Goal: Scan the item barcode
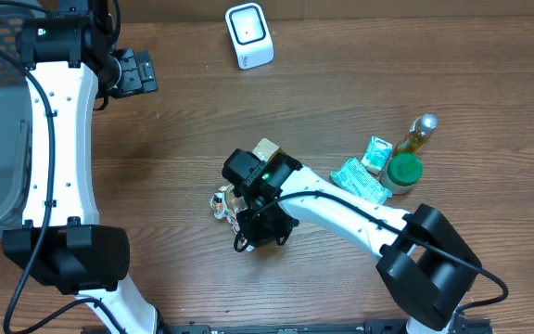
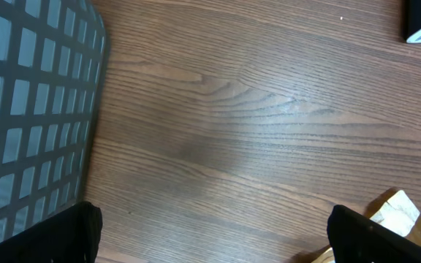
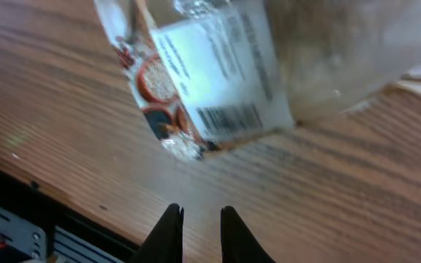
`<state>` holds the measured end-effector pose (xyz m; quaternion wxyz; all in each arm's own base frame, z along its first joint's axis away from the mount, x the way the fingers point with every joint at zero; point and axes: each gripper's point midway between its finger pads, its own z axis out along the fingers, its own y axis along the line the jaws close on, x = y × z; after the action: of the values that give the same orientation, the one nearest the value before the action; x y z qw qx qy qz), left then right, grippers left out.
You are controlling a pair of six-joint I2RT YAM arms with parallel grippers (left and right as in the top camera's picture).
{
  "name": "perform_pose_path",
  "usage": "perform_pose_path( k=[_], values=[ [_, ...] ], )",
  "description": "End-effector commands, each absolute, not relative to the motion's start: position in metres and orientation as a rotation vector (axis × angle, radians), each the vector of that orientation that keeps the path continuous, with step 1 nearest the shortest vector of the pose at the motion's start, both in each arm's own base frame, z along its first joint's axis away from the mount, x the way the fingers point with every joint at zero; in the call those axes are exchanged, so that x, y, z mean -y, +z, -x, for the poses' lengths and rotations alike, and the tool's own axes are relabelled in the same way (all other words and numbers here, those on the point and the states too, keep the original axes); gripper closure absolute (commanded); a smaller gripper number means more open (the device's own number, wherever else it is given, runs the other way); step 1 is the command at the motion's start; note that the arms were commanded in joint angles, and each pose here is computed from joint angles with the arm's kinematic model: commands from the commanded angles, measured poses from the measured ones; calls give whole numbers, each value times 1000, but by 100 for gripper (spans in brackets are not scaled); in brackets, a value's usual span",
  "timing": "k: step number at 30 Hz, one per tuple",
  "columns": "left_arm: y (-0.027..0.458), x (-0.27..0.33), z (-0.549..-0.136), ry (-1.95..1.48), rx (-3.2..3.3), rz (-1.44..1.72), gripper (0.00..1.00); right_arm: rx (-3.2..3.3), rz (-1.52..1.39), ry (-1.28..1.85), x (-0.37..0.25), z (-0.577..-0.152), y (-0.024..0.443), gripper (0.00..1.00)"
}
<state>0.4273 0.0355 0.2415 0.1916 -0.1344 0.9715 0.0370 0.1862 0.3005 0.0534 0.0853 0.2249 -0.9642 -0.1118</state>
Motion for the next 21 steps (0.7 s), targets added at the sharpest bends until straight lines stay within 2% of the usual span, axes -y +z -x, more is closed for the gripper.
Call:
perform_pose_path(
  k=[1, 5, 14, 18, 21],
  values=[
    [252, -33, -427, 97, -2698, 381, 0, 2868, -654, -321, -296, -182, 57, 85],
    [252, -33, -427, 97, -2698, 382, 0, 2856, -648, -302, -292, -179, 55, 84],
    [252, -33, -427, 97, -2698, 381, 0, 2876, -660, -334, -293, -180, 35, 74],
    [252, -33, -427, 97, -2698, 382, 0, 2894, -671, -361, -298, -184, 35, 74],
    [252, -33, -427, 97, -2698, 381, 1, 2912, -672, -312, -293, -187, 34, 79]
  ],
)
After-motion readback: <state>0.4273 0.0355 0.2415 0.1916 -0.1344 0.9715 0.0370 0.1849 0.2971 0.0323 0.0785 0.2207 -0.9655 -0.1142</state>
